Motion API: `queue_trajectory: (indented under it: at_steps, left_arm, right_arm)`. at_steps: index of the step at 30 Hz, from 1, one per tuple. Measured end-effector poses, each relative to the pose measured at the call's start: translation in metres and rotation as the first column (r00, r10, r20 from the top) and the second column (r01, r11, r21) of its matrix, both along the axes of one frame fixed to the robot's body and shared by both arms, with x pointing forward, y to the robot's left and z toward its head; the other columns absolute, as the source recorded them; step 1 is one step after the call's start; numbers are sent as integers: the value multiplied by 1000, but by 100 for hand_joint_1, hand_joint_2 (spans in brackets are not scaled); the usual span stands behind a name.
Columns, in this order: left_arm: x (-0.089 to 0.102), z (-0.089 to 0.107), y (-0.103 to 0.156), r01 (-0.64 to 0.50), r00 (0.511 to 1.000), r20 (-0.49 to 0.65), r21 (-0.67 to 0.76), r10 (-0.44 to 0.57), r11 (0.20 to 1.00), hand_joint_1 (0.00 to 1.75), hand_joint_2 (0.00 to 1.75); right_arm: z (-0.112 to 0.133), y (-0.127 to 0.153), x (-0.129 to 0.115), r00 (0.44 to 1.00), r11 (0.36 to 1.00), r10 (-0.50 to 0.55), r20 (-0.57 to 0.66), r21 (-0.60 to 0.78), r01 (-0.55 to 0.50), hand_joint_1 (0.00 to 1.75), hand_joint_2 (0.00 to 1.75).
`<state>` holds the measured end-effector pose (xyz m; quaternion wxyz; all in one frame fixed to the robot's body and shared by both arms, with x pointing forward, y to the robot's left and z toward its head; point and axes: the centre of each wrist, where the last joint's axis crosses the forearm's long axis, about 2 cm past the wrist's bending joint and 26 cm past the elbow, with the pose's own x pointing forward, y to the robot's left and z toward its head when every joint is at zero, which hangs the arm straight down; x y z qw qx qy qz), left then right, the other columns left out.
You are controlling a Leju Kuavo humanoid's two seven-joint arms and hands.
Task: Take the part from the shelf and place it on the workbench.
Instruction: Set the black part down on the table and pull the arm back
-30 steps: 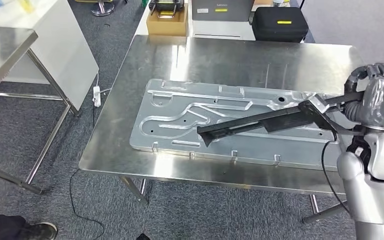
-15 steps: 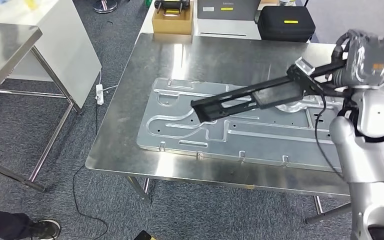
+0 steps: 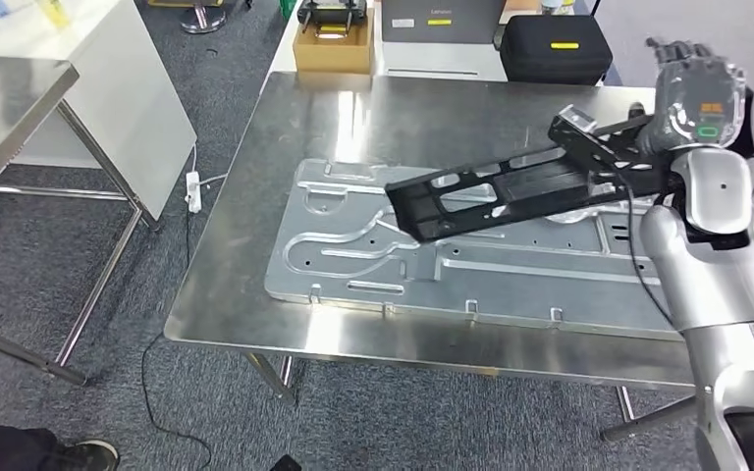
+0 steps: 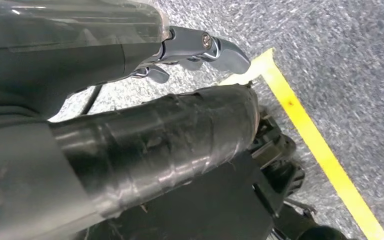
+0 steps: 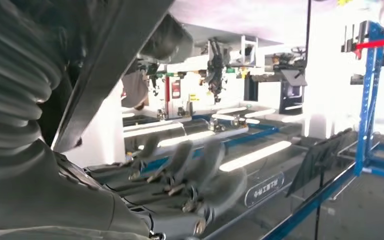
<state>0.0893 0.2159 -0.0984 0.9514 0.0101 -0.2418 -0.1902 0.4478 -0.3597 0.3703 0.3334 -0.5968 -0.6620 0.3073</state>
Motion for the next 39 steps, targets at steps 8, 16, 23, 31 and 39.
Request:
queue_trajectory:
  at_steps: [8, 16, 23, 31, 39]
  left_arm:
    - [-3, -1, 1, -20, 1000, 1, 5, 20, 1000, 0, 0]
    - [-2, -1, 4, -33, 999, 9, 14, 33, 999, 0, 0]
    - [-6, -2, 5, -42, 999, 8, 22, 42, 999, 0, 0]
    - [-7, -2, 8, -47, 999, 8, 28, 47, 998, 0, 0]
    - [-7, -2, 7, -49, 999, 9, 27, 48, 998, 0, 0]
  right_arm:
    - [-6, -31, 0, 978, 1000, -4, -210, -27, -2, 0, 175]
    - [-24, -47, -4, 950, 998, -17, -312, -67, -4, 0, 175]
    - [-33, -47, -6, 924, 995, -10, -383, -92, -27, 0, 175]
    - [-33, -47, -5, 872, 989, -5, -490, -134, -70, 0, 175]
    - [-22, -41, 0, 822, 962, -54, -566, -251, -110, 0, 175]
